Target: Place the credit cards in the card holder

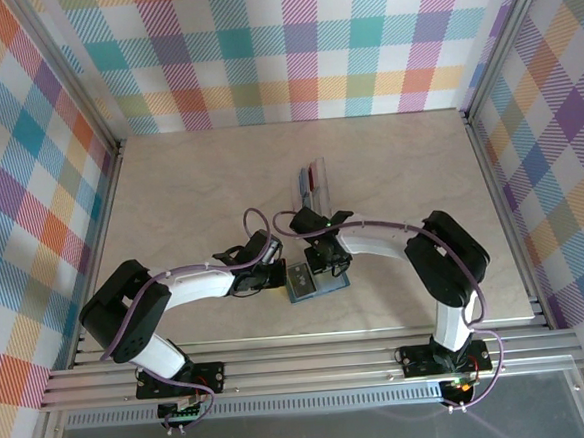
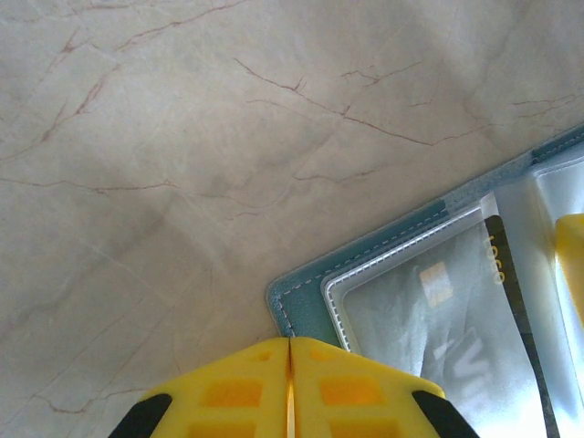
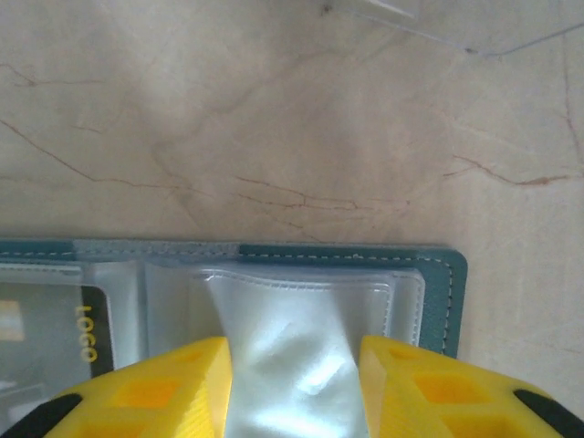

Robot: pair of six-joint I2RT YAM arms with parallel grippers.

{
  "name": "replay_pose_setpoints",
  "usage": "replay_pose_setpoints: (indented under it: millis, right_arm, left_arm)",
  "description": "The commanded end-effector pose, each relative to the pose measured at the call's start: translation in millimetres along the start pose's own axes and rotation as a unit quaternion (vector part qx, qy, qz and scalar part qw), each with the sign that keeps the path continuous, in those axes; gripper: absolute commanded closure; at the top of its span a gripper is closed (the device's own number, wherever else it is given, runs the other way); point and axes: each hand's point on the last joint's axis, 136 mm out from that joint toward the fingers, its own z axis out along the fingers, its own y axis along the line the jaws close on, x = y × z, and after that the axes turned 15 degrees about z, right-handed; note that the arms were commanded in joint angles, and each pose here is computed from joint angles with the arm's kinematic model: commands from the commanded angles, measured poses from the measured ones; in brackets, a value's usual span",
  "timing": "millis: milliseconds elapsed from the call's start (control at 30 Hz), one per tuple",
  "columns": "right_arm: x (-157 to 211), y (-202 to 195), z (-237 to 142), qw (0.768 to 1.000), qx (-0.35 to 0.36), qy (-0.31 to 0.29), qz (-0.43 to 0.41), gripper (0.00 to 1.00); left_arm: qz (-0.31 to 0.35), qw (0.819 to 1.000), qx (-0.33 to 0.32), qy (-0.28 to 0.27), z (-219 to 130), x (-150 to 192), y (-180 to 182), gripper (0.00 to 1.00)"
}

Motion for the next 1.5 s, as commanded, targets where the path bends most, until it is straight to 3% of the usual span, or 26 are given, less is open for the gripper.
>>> replay_pose_setpoints:
  millis: [0,133,300,467,733,1133,1367,1467]
  right_arm:
    - [13.3,-2.5,11.9,1.0,-0.003,0.027,0.002,0.59]
    - [20.6,-3.4,16.6,0.999,-0.007,0.039,0.005,0.65]
    - [15.3,-2.1,5.7,1.0,-0.017,0.023,0.01,0.86]
    - [1.4,6.3,-13.2,1.0,-0.025,0.001,0.001,1.0]
    - [-9.6,39.7,-38.6,0.997,-0.075,-0.006,-0.018,1.0]
    - [16.8,81.7,-56.7,0.973,-0.223,0.056,-0.004,0.63]
    - [43.0,93.0,-78.0,0.944,-0.317,0.088,-0.014,0.46]
    - [44.0,86.5,-88.2,0.945,-0.318,0.073,-0.027,0.43]
  left_arm:
    - [0.008,1.0,-0.021,0.005,5.6,4.3,7.4,0.9]
    - [0.008,1.0,-0.02,0.005,6.3,3.6,6.4,0.9]
    - [0.008,1.0,-0.019,0.009,10.3,5.7,6.6,0.91]
    - [0.005,1.0,-0.017,0.013,13.4,8.6,6.6,0.91]
    - [-0.005,1.0,-0.014,0.01,15.4,10.4,6.2,0.92]
    - [-0.014,1.0,-0.008,0.013,22.2,12.6,4.0,0.92]
    - [-0.021,1.0,-0.002,0.012,20.6,12.8,4.1,0.92]
    - [-0.028,0.999,0.013,0.009,19.2,11.4,1.6,0.92]
